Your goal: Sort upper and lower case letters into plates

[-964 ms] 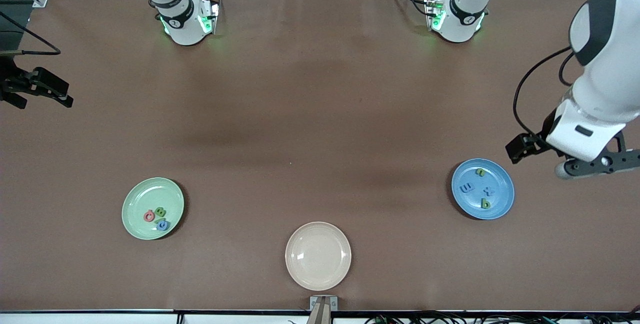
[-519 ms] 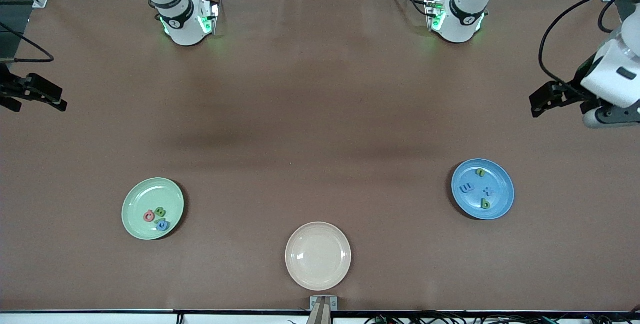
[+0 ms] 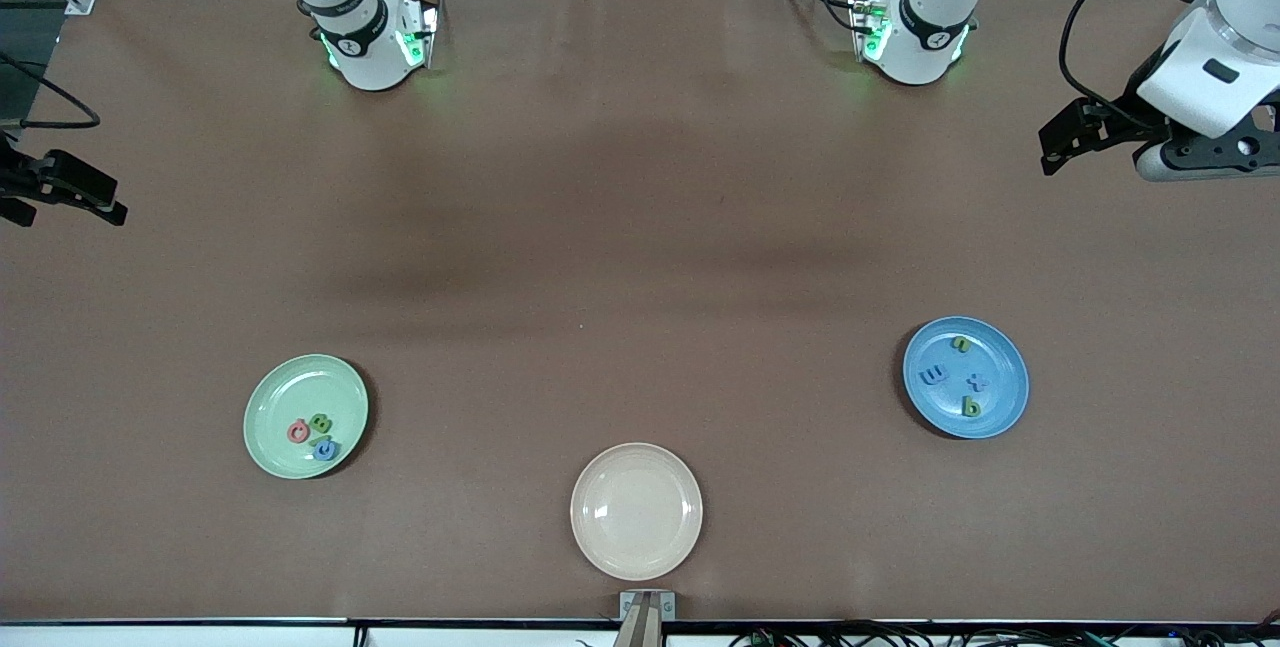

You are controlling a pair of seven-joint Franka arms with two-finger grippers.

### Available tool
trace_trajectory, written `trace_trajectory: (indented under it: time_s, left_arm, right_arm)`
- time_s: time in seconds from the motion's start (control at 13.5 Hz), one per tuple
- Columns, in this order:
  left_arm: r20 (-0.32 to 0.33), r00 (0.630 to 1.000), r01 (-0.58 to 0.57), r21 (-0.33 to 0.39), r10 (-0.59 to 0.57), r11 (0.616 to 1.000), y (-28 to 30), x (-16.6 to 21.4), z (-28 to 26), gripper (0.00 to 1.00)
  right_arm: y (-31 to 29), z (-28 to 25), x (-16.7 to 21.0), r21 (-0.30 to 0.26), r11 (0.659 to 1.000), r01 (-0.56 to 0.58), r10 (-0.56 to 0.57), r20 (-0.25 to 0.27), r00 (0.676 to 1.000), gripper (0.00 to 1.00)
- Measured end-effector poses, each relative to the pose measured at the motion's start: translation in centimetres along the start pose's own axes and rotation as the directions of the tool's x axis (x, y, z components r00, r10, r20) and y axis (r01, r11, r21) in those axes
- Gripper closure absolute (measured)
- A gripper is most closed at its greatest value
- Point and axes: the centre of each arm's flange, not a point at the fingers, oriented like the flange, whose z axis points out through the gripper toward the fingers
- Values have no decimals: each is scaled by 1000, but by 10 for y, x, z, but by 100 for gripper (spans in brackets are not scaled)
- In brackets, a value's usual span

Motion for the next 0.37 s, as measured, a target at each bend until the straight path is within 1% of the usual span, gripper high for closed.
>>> trace_trajectory:
  time_s: [0.15,0.37]
  left_arm:
    - [-10,1000,6,-4,-6,1000,-3,-2,-5,0]
    - [-25,1000,7,-8,-8,1000,-4,-2,-9,0]
  right_arm:
    - [-1,-1,0,0,1000,3,-3,-2,1000,0]
    - [-3,-9,1,-1,1000,6,-6,-20,1000,0]
